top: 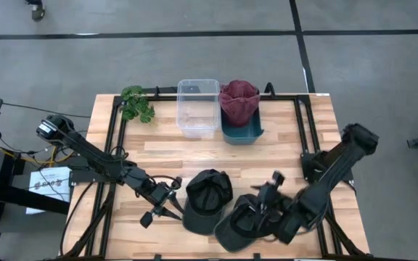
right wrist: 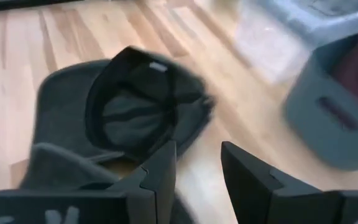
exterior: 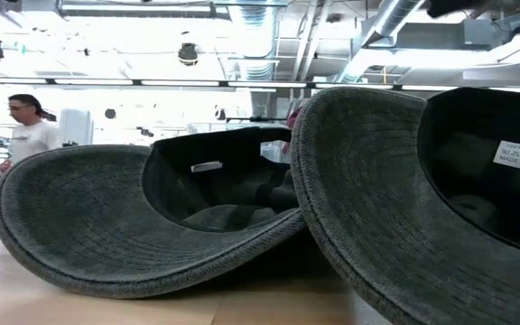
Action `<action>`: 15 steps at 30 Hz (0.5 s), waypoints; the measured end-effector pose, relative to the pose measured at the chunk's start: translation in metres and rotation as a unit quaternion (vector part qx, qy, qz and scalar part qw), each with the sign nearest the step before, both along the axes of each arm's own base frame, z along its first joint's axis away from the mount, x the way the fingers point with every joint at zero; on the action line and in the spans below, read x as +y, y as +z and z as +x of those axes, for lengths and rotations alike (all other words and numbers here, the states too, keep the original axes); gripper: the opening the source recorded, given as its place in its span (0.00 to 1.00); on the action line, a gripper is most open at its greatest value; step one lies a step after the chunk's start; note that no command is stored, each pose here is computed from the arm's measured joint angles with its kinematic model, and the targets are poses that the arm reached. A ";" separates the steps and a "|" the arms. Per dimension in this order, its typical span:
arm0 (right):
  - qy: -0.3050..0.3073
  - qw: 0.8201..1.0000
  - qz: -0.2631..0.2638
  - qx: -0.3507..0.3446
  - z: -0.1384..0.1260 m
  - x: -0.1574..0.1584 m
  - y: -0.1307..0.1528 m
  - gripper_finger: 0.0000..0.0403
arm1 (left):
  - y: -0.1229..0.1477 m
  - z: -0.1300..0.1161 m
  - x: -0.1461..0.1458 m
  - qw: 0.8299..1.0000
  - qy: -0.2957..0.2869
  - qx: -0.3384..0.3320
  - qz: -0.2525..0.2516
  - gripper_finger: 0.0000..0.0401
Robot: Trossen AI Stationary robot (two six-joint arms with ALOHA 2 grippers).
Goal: Pick & Place hat
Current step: Put the left black cap into the transparent bin
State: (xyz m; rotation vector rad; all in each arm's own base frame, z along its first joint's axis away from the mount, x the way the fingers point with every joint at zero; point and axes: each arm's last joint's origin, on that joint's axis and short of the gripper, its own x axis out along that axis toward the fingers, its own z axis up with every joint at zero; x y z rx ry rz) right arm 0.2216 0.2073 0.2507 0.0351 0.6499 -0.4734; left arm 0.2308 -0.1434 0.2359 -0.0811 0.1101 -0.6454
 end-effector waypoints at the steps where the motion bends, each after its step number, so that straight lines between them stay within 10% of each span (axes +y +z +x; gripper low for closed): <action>1: -0.003 1.000 -0.002 -0.001 0.002 0.005 -0.010 0.29 | -0.002 0.000 0.000 1.000 0.000 0.007 0.004 0.22; 15: -0.028 0.999 0.024 -0.027 0.024 0.064 -0.134 0.29 | -0.024 0.025 0.025 0.997 0.056 0.042 0.037 0.22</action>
